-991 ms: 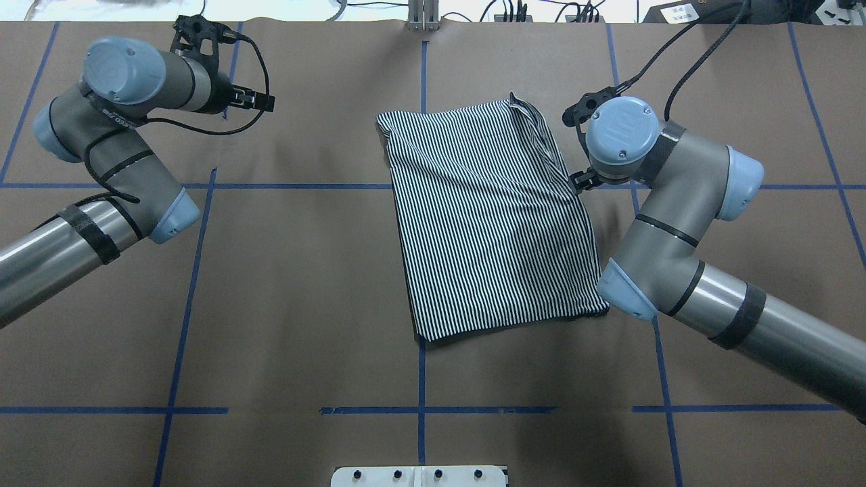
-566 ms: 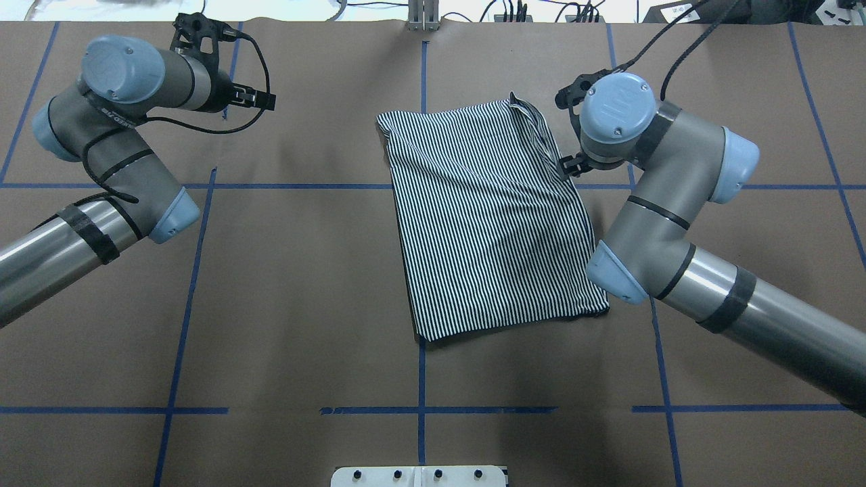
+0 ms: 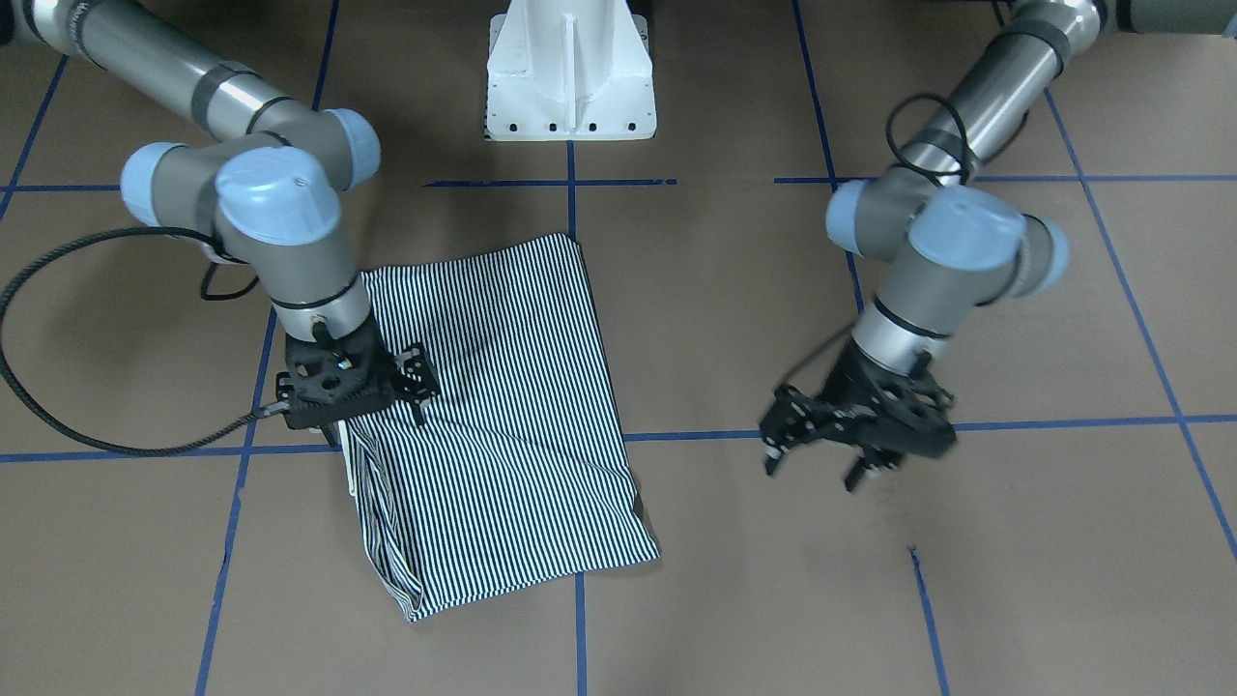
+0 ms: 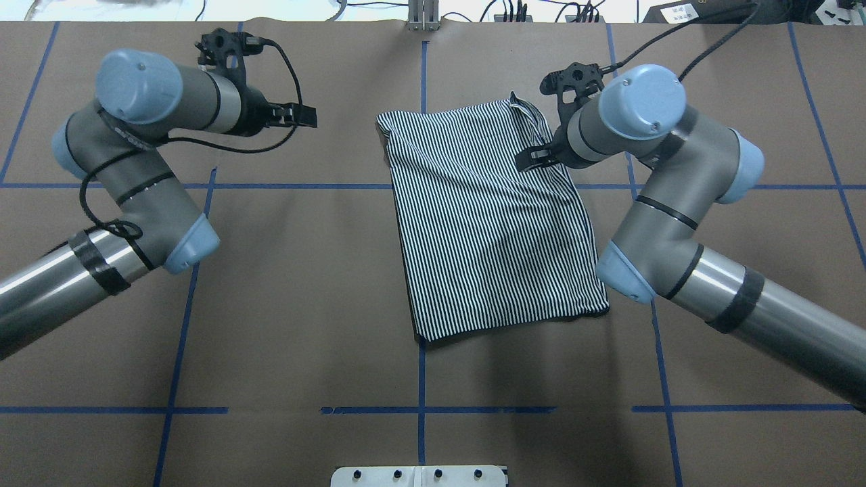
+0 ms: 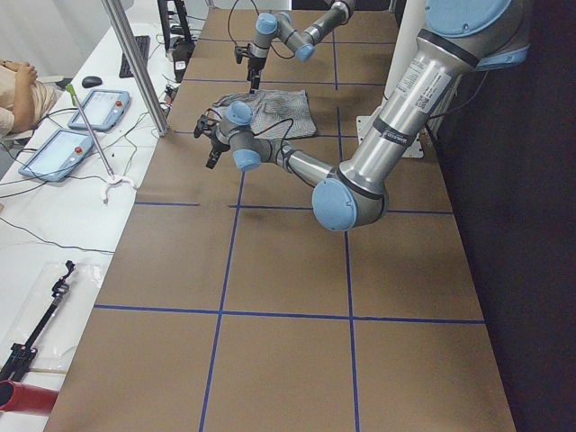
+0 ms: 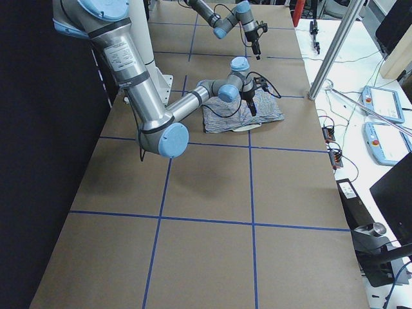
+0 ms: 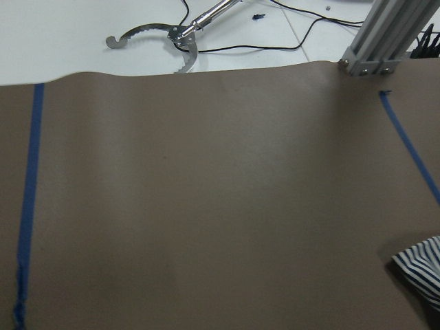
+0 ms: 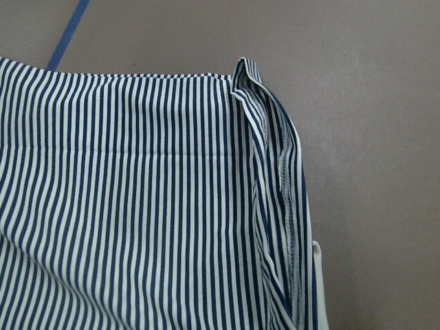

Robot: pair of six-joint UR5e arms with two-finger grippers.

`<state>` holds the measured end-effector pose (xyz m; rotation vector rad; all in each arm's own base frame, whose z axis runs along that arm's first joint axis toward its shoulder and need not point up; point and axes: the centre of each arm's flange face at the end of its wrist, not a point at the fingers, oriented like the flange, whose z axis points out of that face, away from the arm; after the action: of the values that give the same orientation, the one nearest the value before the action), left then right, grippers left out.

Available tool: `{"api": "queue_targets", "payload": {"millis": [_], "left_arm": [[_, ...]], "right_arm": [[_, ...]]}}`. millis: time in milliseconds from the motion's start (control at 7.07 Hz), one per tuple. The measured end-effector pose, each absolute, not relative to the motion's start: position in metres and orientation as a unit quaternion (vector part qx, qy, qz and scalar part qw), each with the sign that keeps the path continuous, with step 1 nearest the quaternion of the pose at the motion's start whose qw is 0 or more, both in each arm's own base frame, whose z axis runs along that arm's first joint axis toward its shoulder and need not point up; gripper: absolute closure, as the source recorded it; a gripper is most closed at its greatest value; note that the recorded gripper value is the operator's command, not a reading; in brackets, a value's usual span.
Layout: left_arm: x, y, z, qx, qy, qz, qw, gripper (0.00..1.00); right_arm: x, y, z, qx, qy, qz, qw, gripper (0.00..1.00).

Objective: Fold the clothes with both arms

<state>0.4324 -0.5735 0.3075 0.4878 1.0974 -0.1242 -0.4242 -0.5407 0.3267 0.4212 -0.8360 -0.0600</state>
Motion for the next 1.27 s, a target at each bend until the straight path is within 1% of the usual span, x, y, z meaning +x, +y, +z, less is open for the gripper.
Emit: {"api": "queue_targets", "payload": {"millis": [283,425,566,708,849,991,1274], "left_arm": [[0.488,-0.464,0.261,0.166,0.543,-0.091,0.818,0.0],[0.518,-0.415,0.249,0.14,0.546,-0.108,0.819,0.09],[0.547,-0.373,0.244,0.112,0.55,-0.129,0.817,0.36],[0.569,-0.342,0.239,0.081,0.555,-0.157,0.813,0.41],[0.583,-0.325,0.234,0.055,0.56,-0.184,0.806,0.43],[0.592,-0.318,0.231,0.041,0.561,-0.198,0.803,0.45],[0.601,-0.316,0.227,0.03,0.562,-0.211,0.799,0.46]], "right_arm": [[-0.374,-0.49,0.337,0.179,-0.451,0.04,0.873,0.0],[-0.359,-0.471,0.335,0.168,-0.466,0.066,0.866,0.0],[-0.354,-0.461,0.331,0.162,-0.476,0.078,0.861,0.0],[-0.352,-0.456,0.33,0.16,-0.48,0.083,0.859,0.0],[-0.352,-0.455,0.33,0.159,-0.481,0.085,0.858,0.0],[-0.352,-0.455,0.331,0.159,-0.481,0.086,0.858,0.0],[-0.351,-0.455,0.331,0.16,-0.48,0.086,0.858,0.0]]}}
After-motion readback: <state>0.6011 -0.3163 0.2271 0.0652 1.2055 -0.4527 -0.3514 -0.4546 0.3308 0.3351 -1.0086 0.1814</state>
